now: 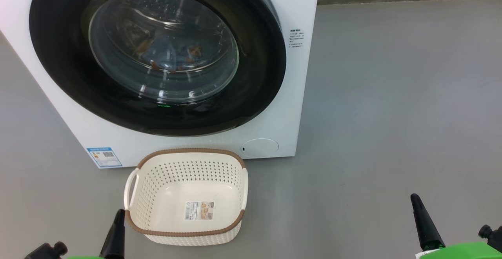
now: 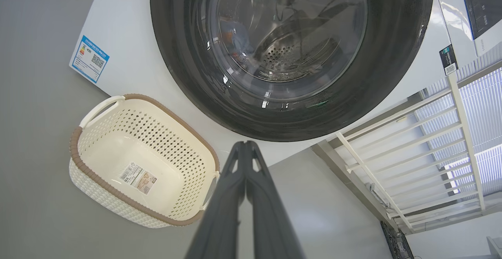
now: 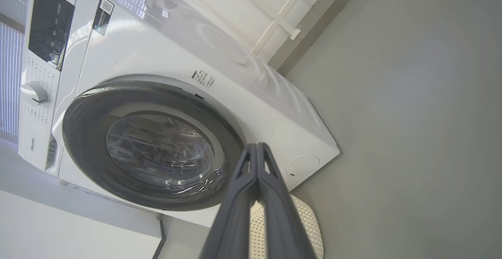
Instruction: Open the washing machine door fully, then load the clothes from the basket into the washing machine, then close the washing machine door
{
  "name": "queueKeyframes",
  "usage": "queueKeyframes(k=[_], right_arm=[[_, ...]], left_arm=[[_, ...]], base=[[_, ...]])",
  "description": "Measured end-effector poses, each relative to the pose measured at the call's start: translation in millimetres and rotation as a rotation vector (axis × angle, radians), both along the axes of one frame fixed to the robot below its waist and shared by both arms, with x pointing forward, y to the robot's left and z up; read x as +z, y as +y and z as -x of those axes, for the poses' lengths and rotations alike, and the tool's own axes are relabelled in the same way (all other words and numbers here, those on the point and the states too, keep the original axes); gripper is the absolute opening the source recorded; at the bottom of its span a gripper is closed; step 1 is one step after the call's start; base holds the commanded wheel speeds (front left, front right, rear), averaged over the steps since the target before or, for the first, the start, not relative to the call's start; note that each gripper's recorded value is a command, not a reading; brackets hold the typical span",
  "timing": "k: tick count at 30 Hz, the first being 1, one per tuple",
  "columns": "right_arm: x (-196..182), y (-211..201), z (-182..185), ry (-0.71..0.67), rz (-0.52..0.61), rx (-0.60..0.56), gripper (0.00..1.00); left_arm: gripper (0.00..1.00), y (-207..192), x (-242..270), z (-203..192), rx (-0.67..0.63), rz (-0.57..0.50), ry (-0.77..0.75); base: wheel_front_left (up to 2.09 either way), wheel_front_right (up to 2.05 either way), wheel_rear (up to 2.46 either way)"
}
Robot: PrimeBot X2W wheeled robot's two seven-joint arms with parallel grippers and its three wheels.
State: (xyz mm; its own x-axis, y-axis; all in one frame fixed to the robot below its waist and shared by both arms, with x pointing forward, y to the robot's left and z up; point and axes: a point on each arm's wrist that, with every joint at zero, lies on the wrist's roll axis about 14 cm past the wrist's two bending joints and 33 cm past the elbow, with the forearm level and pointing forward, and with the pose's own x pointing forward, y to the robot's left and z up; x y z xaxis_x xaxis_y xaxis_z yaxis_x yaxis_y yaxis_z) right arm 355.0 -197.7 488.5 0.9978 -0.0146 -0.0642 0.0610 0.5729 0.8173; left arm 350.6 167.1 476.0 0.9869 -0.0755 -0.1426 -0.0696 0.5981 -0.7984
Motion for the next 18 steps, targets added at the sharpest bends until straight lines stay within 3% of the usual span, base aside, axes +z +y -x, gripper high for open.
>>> queueKeyframes(k=[18], right_arm=[[-4.8,-2.8,-5.1,0.010,-0.199,-0.021,0.00]], left_arm=[[0.00,6.1,-1.2,-7.6,0.042,0.207,0.012]], base=[[0.00,0.00,0.00]])
